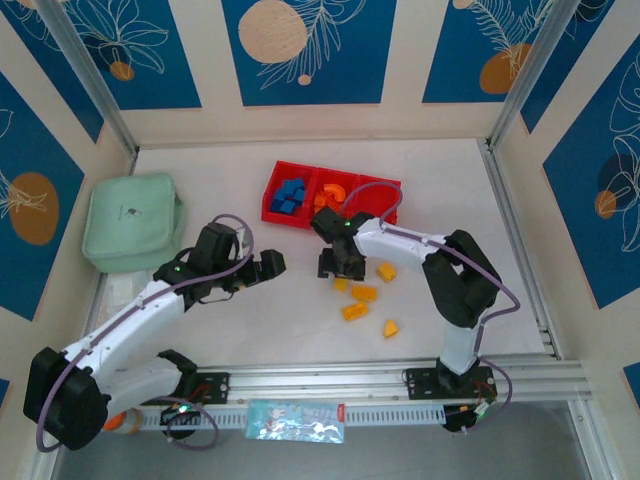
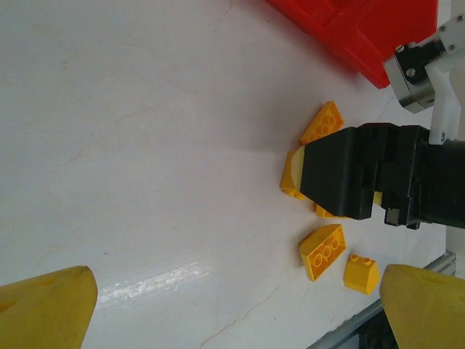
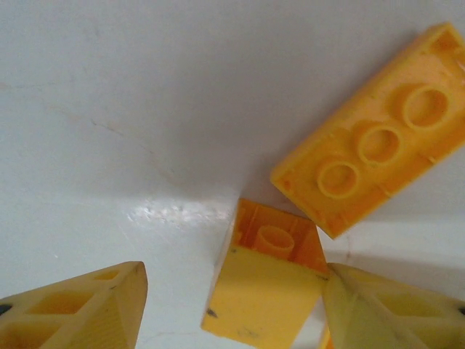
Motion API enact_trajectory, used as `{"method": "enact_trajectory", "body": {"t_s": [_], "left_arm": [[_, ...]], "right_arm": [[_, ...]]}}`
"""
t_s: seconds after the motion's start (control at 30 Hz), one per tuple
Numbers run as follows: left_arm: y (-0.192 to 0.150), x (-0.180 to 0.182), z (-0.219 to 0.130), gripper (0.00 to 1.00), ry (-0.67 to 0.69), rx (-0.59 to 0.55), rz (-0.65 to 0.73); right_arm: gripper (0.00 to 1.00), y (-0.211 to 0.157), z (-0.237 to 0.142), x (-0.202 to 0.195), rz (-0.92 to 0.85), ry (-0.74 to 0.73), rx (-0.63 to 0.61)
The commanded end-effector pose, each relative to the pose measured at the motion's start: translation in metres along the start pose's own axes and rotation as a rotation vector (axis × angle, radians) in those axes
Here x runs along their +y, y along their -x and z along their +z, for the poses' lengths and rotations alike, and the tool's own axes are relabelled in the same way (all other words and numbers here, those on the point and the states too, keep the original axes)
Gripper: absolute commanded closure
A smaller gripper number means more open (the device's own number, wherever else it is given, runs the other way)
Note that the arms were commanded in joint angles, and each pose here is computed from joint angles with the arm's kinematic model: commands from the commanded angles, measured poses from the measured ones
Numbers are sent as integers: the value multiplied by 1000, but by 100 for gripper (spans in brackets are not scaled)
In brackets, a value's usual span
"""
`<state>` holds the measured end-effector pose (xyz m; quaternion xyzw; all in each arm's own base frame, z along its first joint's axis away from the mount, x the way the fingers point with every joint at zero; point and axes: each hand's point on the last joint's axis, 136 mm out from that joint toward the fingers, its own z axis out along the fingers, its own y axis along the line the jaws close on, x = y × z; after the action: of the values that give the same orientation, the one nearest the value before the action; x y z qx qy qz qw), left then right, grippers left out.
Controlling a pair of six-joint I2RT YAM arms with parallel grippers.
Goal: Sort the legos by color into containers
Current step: Pick up the lego from the center of the table.
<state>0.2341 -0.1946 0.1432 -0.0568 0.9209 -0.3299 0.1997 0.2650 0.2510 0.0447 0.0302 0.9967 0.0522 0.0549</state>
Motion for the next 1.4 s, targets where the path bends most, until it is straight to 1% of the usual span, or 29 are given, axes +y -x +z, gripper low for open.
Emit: {"method": "enact_trajectory", "body": {"t_s": [0.0, 0.17, 0.43, 0.57, 0.73, 0.87, 1.2, 1.37], "left_arm": [[4, -4, -3, 1, 1, -19, 0], [4, -2, -6, 1, 12, -27, -4], [3, -2, -7, 1, 12, -30, -12], [5, -3, -7, 1, 8, -34, -13], [4, -2, -7, 1, 12, -28, -11], [4, -3, -7, 1, 10, -28, -14], [8, -11, -7, 1, -12, -26, -6], [11, -20, -6, 1, -28, -29, 7]], "right_arm": [[39, 2, -3, 19, -23, 28, -8], [45, 2, 3, 22, -43, -2, 13], [49, -7, 6, 10, -72, -36, 35], [54, -12, 11, 12, -93, -16, 53], [54, -13, 14, 13, -117, -25, 60], [60, -12, 12, 13, -123, -27, 55], [64, 1, -13, 12, -121, 12, -8], [66, 18, -41, 4, -101, 49, -69]]}}
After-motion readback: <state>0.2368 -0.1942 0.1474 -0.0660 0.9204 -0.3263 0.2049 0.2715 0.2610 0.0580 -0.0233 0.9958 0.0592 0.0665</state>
